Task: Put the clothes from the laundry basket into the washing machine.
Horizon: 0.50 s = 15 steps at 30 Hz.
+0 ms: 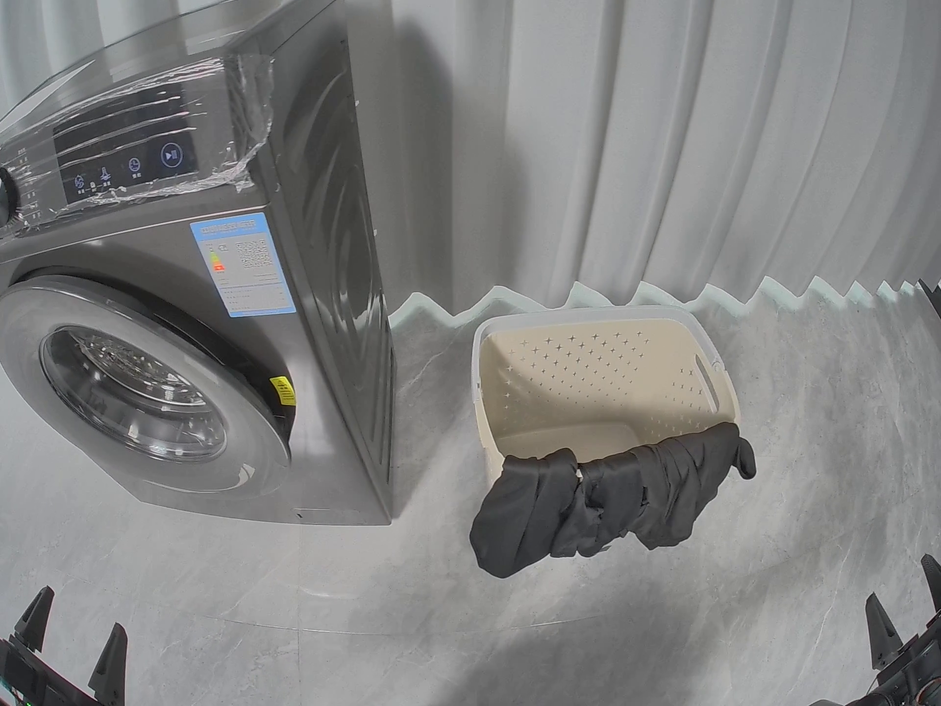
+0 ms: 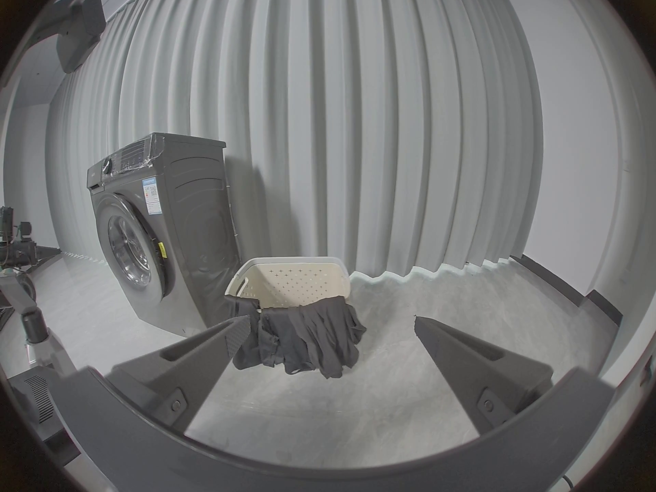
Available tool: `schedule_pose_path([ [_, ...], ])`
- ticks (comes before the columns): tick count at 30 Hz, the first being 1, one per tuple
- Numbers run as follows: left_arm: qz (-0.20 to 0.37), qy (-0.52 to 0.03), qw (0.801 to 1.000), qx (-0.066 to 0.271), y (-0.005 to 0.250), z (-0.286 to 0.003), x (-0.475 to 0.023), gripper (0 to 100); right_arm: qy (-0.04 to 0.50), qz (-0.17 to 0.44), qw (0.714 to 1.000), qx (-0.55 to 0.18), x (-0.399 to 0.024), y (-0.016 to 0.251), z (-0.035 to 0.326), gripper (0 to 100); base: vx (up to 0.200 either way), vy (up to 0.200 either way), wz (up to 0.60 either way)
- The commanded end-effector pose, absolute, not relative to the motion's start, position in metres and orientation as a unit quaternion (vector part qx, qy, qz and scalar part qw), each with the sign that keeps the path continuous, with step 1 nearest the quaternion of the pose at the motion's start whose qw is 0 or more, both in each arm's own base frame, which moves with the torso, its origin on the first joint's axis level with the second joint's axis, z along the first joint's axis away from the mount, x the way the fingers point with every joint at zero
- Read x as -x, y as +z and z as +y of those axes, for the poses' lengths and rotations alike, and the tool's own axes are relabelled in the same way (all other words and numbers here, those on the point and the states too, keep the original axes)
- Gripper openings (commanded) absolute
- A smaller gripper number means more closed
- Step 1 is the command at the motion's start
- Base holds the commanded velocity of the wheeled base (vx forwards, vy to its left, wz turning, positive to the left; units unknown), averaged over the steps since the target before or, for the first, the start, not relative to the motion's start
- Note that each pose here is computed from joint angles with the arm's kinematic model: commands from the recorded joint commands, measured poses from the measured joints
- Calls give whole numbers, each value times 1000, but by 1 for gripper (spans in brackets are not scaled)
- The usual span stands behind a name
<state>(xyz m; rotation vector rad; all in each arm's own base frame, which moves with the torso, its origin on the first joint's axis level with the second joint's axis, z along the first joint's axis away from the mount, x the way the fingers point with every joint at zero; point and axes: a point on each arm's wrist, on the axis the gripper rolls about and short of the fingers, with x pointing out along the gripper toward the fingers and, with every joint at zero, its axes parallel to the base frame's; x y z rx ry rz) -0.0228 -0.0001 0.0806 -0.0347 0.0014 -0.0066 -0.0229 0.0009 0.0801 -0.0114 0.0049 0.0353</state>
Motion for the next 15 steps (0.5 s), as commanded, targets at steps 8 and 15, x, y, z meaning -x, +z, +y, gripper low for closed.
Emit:
schedule_pose_path([
  [8,0,-4,1000,18,76,0,23,100,18,2,1000,6,23,75,1,100,0,200,0],
  [15,0,-3,1000,18,76,0,23,100,18,3,1000,6,23,75,1,100,0,200,0],
])
